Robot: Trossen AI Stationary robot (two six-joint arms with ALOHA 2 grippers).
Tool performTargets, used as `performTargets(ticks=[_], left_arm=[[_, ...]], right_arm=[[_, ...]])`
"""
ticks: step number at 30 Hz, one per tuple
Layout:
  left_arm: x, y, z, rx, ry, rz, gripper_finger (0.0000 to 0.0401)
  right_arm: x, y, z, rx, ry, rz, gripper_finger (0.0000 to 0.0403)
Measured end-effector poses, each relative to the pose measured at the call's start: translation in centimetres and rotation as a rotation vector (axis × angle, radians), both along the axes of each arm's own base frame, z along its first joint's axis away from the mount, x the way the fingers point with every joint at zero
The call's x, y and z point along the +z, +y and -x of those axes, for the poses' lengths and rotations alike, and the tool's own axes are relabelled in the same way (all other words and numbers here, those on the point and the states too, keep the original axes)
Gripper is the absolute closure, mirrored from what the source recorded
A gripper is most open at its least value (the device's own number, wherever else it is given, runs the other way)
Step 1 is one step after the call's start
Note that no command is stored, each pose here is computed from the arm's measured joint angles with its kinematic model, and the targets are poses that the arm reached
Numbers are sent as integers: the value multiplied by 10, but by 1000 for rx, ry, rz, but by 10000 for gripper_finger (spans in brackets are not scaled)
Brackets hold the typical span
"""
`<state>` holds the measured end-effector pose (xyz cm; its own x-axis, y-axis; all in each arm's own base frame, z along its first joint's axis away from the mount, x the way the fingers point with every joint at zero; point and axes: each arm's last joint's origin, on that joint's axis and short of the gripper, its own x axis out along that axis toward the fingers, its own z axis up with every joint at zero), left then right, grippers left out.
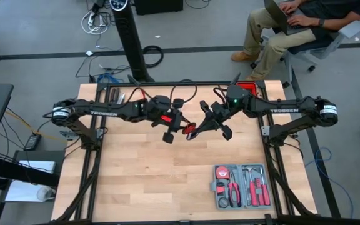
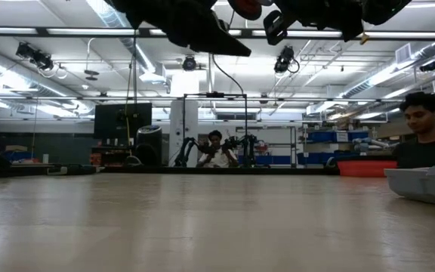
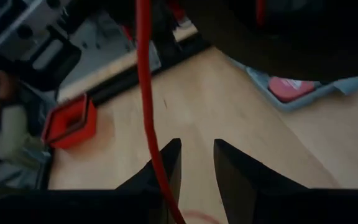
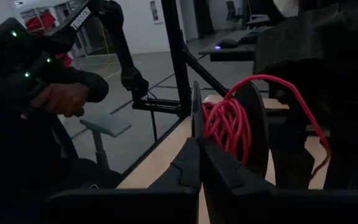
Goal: Coil cords
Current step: Coil the wire
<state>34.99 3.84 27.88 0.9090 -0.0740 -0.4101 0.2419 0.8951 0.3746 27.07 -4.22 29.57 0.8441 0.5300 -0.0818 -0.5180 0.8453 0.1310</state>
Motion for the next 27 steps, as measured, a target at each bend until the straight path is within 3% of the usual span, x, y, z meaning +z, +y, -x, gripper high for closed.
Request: performTargets(ticks=[10,19,22,27], left_arm=[[14,1,5,45,179,-14,302],[39,3,8,87,226,-73,302],[57,2,11,81,214,-69,303],[63,1,16,75,272,-62,312]], right_arm=[[3,0,3,0,-2,-7,401],[5,1,5,0,-6,0,401],[4,1,5,-2,8,-3,401],[5,-1,8,-32,18,-9,401]])
